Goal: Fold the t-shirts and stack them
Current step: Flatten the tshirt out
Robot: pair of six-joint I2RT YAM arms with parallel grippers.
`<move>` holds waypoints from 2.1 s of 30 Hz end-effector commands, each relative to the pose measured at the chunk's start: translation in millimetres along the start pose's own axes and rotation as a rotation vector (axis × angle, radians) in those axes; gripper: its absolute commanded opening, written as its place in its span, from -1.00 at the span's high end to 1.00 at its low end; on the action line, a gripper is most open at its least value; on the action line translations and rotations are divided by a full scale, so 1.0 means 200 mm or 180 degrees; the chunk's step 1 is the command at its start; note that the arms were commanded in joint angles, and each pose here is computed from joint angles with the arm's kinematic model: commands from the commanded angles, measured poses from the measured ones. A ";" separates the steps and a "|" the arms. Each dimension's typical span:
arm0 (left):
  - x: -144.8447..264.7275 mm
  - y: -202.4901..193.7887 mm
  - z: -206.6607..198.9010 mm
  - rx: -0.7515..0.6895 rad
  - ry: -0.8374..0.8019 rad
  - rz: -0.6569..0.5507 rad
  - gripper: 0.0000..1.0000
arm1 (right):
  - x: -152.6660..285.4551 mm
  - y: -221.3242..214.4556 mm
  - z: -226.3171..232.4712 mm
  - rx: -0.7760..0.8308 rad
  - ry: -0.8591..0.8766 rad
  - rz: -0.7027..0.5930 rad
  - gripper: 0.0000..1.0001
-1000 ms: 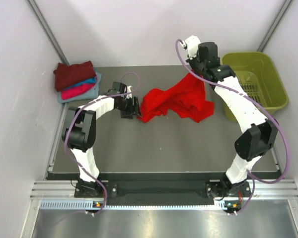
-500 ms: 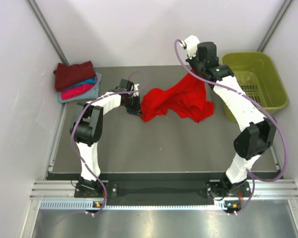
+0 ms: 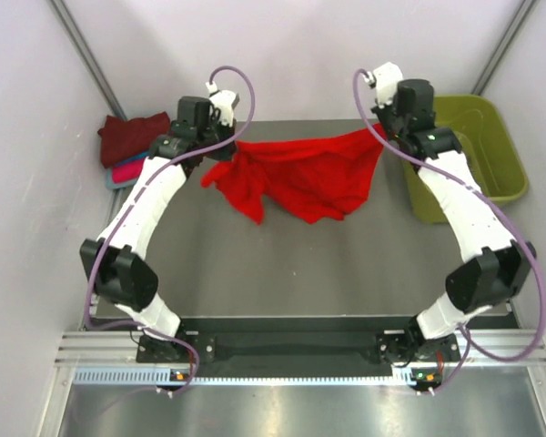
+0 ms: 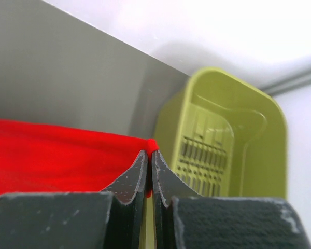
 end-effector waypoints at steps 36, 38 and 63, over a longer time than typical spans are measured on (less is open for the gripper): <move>0.03 -0.20 0.11 -0.1083 0.0224 0.0309 1.00 | 0.36 -0.23 -0.20 -0.0603 -0.0200 -0.0233 1.00; -0.11 -0.24 0.12 -0.1120 0.0169 0.0388 1.00 | 0.24 -0.25 -0.17 -0.0557 -0.0147 -0.0156 1.00; -0.41 -0.51 0.19 -0.0601 0.0321 0.1048 -0.24 | -0.30 -0.29 -0.04 -0.0517 0.0167 0.0289 1.00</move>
Point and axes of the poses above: each gripper's point midway between its finger pads, its own x axis back along the fingers, its own z axis along the line the jaws close on, y = z × x, the point moved 8 cm from there along x, back along the fingers, and after that the axes turned 5 degrees about -x, right-handed, at the moved point
